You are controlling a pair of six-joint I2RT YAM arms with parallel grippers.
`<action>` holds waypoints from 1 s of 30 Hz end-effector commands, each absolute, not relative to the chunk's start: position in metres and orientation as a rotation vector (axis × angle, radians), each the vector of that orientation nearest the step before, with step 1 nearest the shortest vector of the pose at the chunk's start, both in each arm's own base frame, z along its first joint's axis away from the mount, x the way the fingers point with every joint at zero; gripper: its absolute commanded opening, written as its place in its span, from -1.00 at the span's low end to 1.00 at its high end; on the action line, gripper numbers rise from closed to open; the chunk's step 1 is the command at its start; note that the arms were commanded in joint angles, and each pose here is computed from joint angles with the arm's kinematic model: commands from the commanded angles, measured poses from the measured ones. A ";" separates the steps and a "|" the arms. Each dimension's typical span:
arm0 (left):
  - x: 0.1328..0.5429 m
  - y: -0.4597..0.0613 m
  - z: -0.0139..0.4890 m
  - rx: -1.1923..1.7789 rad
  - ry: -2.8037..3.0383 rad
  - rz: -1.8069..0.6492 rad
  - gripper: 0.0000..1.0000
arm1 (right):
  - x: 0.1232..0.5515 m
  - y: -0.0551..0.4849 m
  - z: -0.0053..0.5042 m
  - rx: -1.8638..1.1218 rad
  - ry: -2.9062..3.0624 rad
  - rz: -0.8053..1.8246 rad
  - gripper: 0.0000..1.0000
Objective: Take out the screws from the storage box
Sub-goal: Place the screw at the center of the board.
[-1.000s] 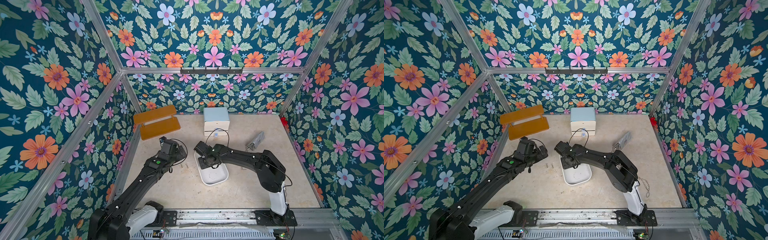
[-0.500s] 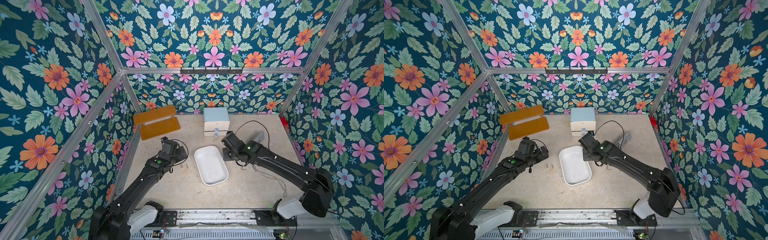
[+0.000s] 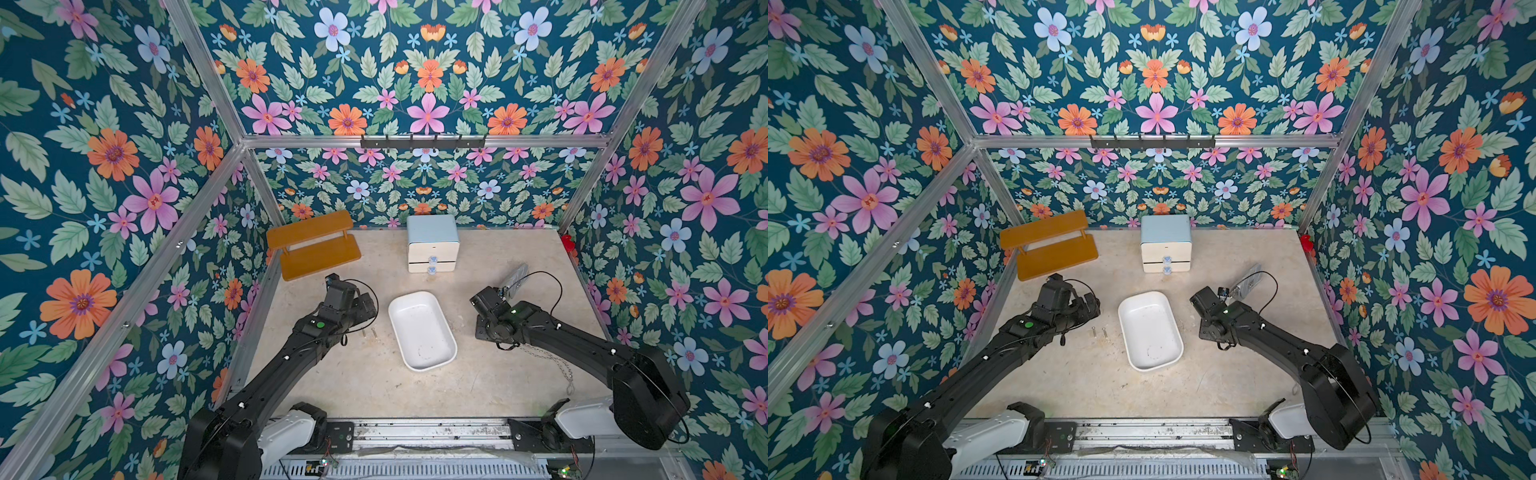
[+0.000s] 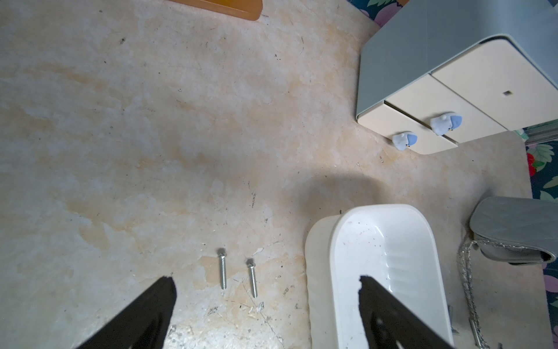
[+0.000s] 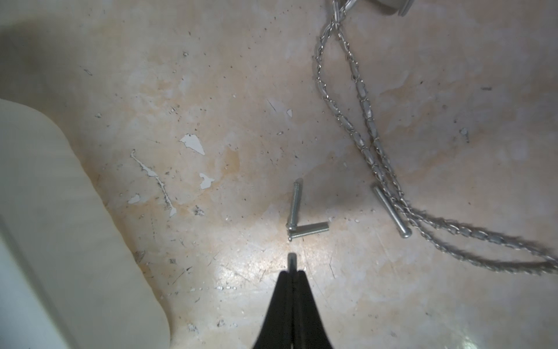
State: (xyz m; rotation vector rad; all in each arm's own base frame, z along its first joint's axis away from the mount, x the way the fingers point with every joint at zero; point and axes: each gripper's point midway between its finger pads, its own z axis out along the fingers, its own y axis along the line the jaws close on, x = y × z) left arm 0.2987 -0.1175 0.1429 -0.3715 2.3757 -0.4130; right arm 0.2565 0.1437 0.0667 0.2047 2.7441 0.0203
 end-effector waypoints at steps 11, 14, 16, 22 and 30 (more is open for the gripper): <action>0.286 -0.103 0.142 -0.371 2.356 -0.358 0.98 | 0.277 0.145 0.034 0.319 2.689 0.009 -1.00; 0.283 -0.100 0.147 -0.371 2.349 -0.346 0.98 | 0.275 0.144 0.028 0.323 2.699 0.007 -0.77; 0.283 -0.099 0.151 -0.373 2.338 -0.346 0.98 | 0.275 0.145 0.029 0.324 2.692 0.024 -0.67; 0.282 -0.098 0.164 -0.399 2.299 -0.380 0.99 | 0.277 0.141 0.052 0.300 2.651 0.023 -0.38; 0.289 -0.087 0.188 -0.463 2.199 -0.352 0.98 | 0.282 0.126 0.110 0.272 2.493 0.026 0.92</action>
